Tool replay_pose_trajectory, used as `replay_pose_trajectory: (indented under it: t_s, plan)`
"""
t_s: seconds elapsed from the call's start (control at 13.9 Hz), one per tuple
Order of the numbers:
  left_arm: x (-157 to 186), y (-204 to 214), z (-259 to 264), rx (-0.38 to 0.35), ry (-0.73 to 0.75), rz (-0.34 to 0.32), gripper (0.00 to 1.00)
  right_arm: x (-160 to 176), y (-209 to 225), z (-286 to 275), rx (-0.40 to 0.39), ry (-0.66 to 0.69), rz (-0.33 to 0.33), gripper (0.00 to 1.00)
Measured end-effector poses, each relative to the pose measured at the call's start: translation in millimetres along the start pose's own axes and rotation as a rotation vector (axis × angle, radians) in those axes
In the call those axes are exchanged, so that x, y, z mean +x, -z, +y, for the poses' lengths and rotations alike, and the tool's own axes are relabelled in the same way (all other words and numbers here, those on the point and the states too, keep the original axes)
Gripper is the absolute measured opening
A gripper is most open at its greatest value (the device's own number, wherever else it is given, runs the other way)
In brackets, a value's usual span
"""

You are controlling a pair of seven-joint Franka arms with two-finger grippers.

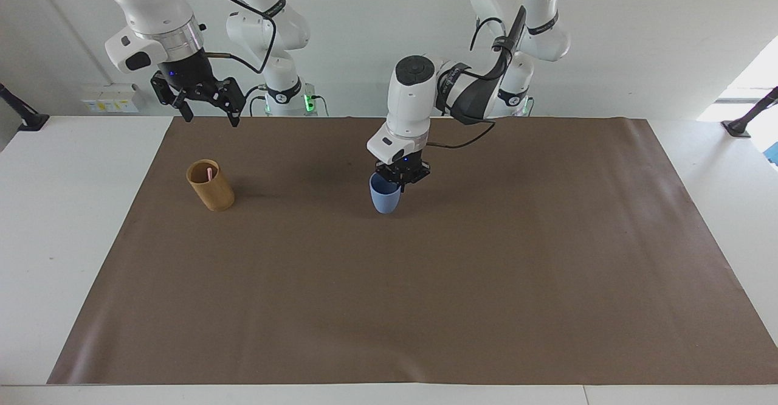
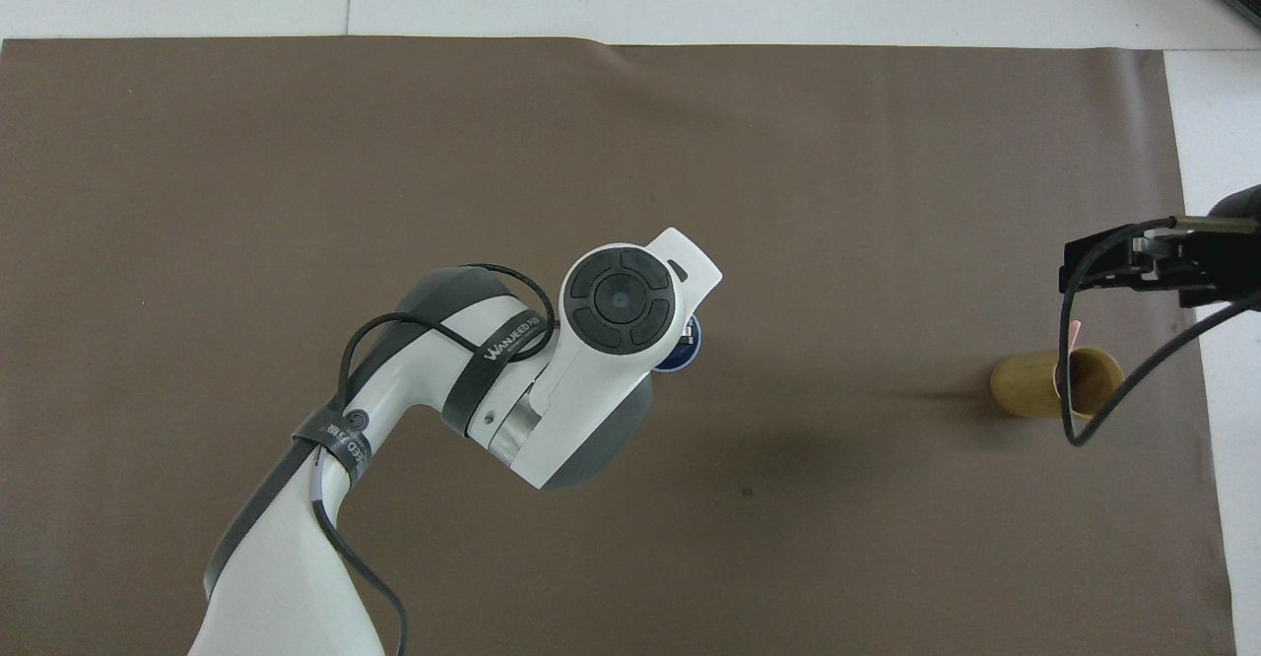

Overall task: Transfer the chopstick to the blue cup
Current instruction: 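Slide the blue cup with the left gripper toward the table center, then return the left gripper to rest while the right gripper reaches the chopstick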

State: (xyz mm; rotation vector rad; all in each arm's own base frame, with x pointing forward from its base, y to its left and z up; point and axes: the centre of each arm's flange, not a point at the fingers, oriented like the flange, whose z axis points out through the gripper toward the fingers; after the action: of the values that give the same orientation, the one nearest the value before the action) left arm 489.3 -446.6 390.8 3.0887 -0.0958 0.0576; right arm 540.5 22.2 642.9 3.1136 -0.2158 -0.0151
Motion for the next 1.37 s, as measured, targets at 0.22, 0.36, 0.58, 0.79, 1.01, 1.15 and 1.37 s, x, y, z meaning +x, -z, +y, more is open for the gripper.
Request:
replay_pose_trajectory:
  t_s: [0.22,0.36,0.58,0.79,1.01,1.15,1.37]
  plan:
    - [-6.4,-13.6,11.5,0.001,0.034,-0.003,0.04,0.0,-1.1,0.0,0.000,0.000,-0.002,1.00]
    - [-8.6,-16.0,14.3,0.001,0.054,-0.004,0.09,0.0,-1.2,0.0,-0.001,0.000,-0.002,1.00]
    - [-6.5,-16.9,12.9,-0.002,0.094,0.002,0.44,0.0,-1.2,0.0,-0.001,0.000,-0.002,1.00]
    - [4.7,-2.2,-0.1,-0.006,0.124,0.019,0.78,0.5,-0.8,0.0,0.000,0.000,0.002,1.00]
    - [32.1,55.9,-60.6,0.000,0.146,0.027,1.00,1.4,-0.9,1.4,-0.013,-0.001,0.008,1.00]
    - [50.0,92.8,-119.0,0.009,0.143,0.024,1.00,3.3,-3.9,3.0,-0.026,0.000,0.008,1.00]
    - [65.1,125.1,-194.9,0.023,0.124,0.003,1.00,9.1,-21.8,10.3,-0.067,0.057,-0.005,1.00]
